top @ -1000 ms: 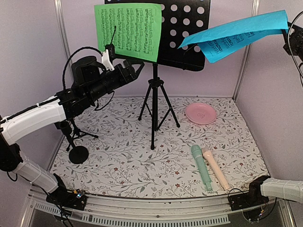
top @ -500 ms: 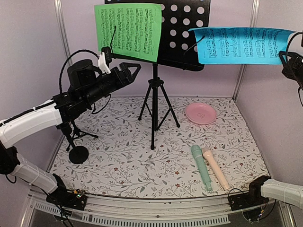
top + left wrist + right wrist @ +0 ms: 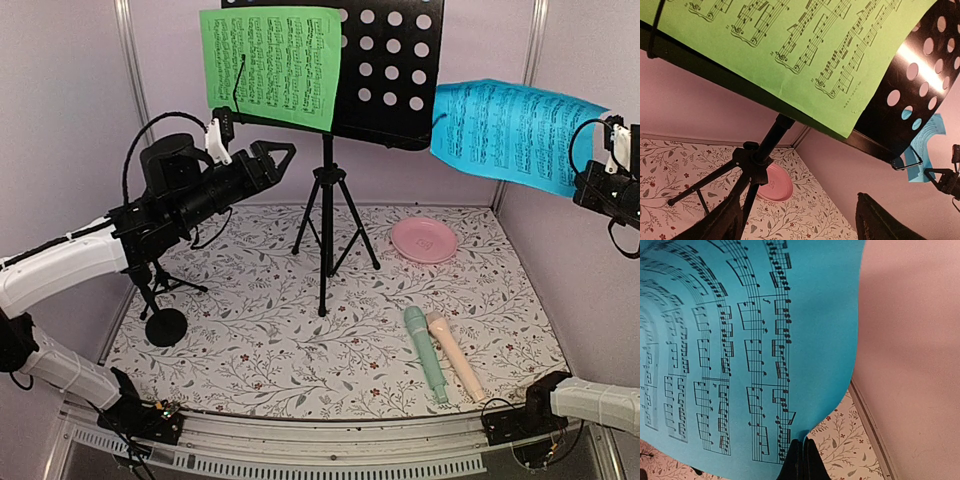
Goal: Pack up the instrument practice props
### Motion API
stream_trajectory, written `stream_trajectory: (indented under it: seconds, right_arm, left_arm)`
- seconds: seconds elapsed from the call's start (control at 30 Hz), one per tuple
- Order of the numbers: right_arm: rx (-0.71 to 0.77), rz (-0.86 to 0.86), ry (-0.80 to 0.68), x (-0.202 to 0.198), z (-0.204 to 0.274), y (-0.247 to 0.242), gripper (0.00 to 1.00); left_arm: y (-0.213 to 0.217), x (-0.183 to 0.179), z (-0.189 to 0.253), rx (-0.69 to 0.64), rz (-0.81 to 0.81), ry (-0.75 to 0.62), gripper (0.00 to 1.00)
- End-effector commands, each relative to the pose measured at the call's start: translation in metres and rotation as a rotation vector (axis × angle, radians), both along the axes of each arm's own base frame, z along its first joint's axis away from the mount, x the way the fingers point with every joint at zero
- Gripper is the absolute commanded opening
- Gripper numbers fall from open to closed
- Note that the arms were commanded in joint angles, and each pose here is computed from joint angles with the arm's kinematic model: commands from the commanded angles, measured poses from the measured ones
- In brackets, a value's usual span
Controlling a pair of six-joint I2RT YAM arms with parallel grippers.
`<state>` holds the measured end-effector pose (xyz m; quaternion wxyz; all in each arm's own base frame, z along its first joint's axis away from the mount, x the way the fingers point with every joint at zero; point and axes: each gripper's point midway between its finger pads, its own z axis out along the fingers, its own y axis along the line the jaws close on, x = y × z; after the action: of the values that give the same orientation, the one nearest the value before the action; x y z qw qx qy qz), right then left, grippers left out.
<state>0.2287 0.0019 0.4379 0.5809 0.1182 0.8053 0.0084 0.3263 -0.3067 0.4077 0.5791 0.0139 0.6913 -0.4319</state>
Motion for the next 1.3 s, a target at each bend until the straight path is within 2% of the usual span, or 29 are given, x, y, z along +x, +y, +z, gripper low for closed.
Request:
stream_trajectory:
  seconds: [0.0, 0.07, 0.17, 0.3, 0.47, 0.6, 0.77, 0.97, 1.03, 1.1, 1.17, 1.27]
  right_arm:
    - [-0.052, -0.119, 0.053, -0.01, -0.015, -0.023, 0.0]
    - [-0.067, -0.095, 0.118, -0.002, -0.037, -0.017, 0.0]
    - [-0.012, -0.015, 0.214, 0.013, -0.08, 0.006, 0.0]
    - [0.053, 0.02, 0.262, 0.042, -0.139, 0.023, 0.0]
    - [0.173, -0.048, 0.308, 0.079, -0.212, -0.013, 0.0]
    - [0.188, -0.085, 0.32, 0.088, -0.243, -0.037, 0.0]
    - [0.193, -0.045, 0.349, 0.092, -0.27, -0.033, 0.0]
    - [0.169, -0.089, 0.352, 0.086, -0.281, -0.041, 0.02]
    - [0.162, -0.094, 0.355, 0.084, -0.281, -0.042, 0.08]
    - [0.168, -0.084, 0.348, 0.084, -0.276, -0.04, 0.34]
    - [0.176, -0.073, 0.325, 0.087, -0.264, -0.038, 0.48]
    - [0.192, -0.034, 0.277, 0.091, -0.243, -0.031, 0.67]
  left_arm:
    - [-0.003, -0.007, -0.001, 0.0, -0.008, 0.0, 0.79]
    - [-0.005, -0.007, -0.002, 0.005, -0.014, -0.001, 0.79]
    - [-0.006, -0.008, -0.003, 0.007, -0.021, 0.001, 0.79]
    - [-0.007, -0.012, -0.008, 0.015, -0.03, 0.009, 0.78]
    - [-0.004, -0.019, -0.018, 0.033, -0.031, 0.028, 0.78]
    - [0.007, -0.022, -0.03, 0.087, 0.006, 0.044, 0.78]
    - [0.015, -0.019, -0.045, 0.173, 0.054, 0.065, 0.78]
    - [0.024, -0.012, -0.049, 0.227, 0.119, 0.033, 0.8]
    - [0.025, -0.013, -0.043, 0.259, 0.12, -0.007, 0.81]
    - [0.026, -0.012, -0.036, 0.308, 0.103, -0.047, 0.85]
    - [0.032, -0.009, -0.028, 0.373, 0.068, -0.078, 0.89]
    - [0.054, 0.0, -0.006, 0.387, -0.018, -0.144, 0.89]
